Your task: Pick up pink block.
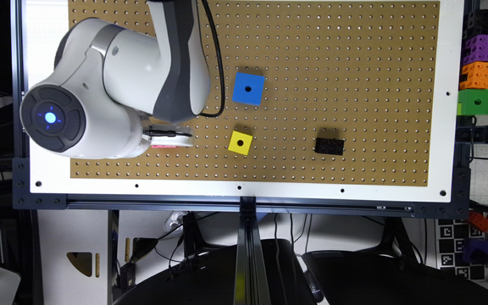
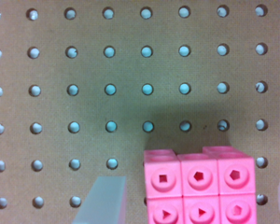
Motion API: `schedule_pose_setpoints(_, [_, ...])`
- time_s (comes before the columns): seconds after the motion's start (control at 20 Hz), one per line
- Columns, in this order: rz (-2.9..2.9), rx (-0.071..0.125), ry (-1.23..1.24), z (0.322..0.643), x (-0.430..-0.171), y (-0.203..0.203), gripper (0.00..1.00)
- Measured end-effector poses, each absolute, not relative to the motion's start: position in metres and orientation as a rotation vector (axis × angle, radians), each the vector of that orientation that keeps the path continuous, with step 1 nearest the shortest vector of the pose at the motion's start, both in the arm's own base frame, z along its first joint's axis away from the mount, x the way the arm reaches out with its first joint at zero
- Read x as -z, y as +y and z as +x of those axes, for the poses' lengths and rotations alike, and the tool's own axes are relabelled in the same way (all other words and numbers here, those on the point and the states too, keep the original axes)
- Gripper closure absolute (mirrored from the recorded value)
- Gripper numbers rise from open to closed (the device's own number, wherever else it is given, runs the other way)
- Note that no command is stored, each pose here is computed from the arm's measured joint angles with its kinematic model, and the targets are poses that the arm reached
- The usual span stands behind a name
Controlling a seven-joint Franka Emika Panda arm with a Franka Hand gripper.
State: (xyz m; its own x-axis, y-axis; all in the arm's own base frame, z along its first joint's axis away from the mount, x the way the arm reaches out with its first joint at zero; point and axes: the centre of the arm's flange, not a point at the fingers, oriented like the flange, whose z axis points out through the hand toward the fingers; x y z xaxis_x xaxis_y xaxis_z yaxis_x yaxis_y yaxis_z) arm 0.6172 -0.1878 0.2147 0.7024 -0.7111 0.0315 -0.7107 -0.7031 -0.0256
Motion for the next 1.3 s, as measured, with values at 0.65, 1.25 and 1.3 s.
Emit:
schedule_pose_setpoints(0.65, [-2.884,0.071,1.199,0.622,-0.177,-0.186,1.0])
schedule_pose_setpoints(1.25, [-2.884,0.067,1.199,0.622,-0.178,-0.186,1.0])
schedule_pose_setpoints(1.3, [-2.884,0.068,1.2,0.622,-0.179,-0.186,1.0])
